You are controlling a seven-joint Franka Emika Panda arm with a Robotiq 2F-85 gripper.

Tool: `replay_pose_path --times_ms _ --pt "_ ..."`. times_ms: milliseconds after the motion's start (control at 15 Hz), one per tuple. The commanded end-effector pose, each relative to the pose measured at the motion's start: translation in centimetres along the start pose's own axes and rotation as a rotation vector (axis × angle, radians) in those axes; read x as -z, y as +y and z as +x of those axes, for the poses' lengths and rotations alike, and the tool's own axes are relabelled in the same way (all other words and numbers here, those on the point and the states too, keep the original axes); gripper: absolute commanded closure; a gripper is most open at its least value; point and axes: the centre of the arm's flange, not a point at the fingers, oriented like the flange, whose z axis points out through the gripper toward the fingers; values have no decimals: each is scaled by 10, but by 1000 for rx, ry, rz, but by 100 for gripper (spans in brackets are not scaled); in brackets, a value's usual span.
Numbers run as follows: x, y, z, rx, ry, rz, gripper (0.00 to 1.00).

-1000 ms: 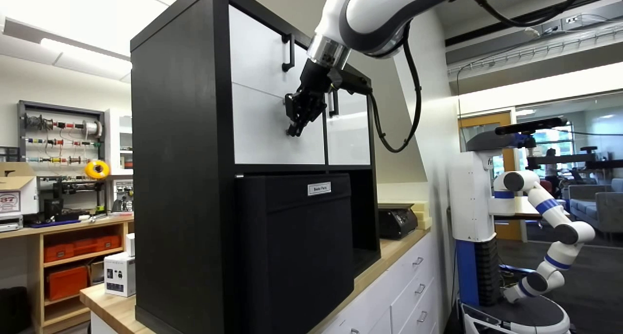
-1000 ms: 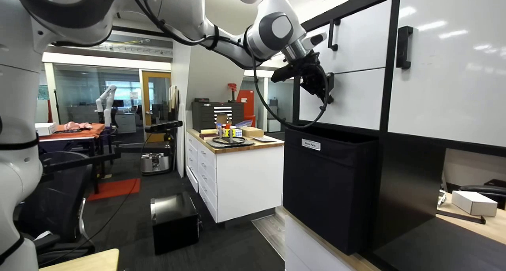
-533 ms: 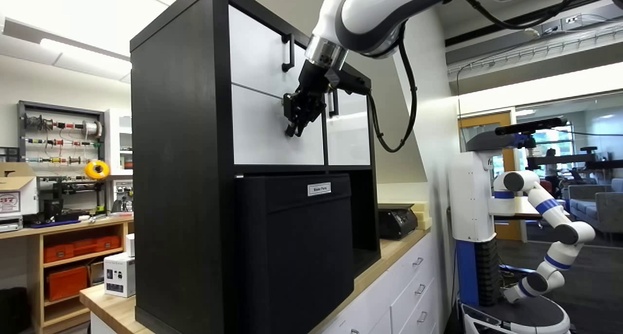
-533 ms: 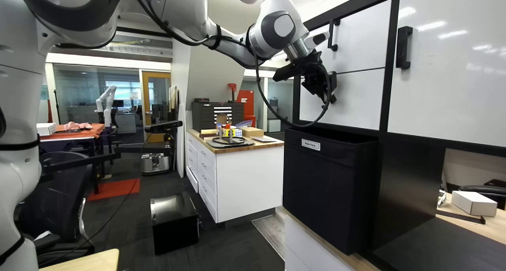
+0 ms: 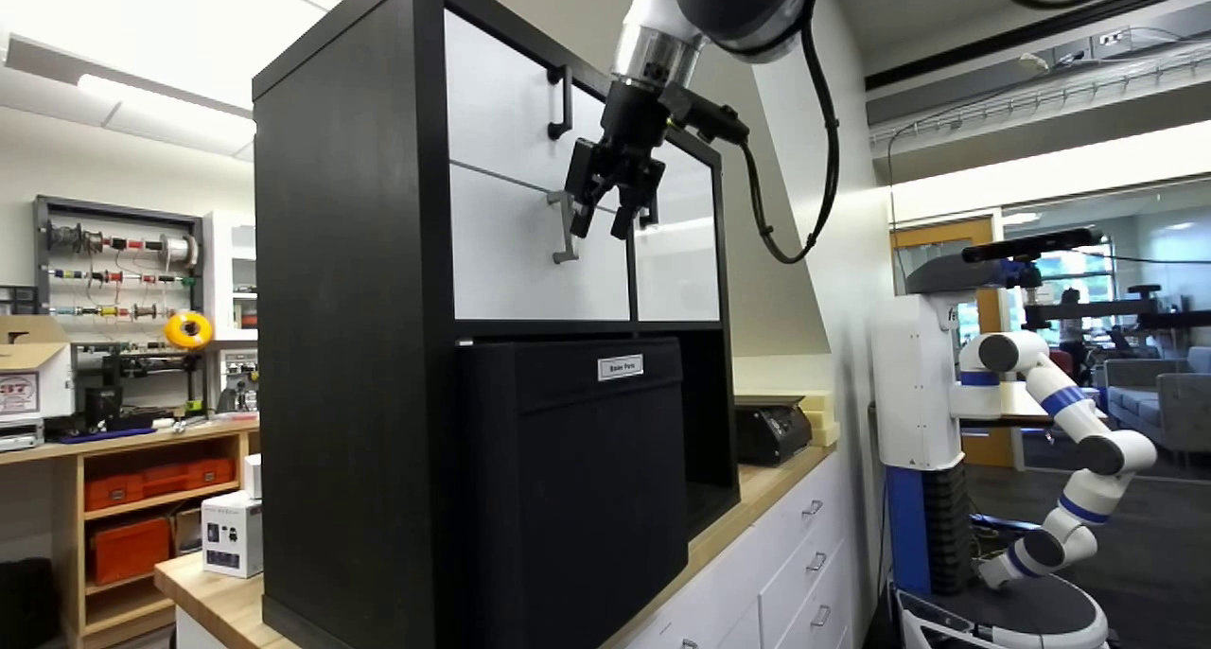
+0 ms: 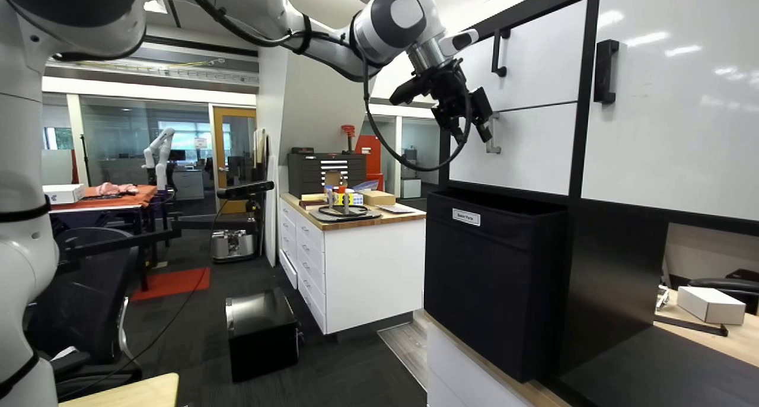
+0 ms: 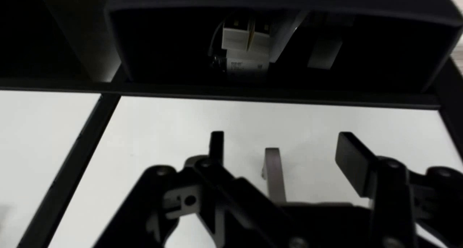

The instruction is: Close the open drawer

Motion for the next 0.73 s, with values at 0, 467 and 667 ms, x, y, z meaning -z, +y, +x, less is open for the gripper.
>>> replay_pose_path --times_ms 0,467,667 --pt "31 -20 -44 -15 -116 47 0" --pt "51 -40 -98 -54 -281 51 0" --pt "38 -41 -74 -16 -251 53 0"
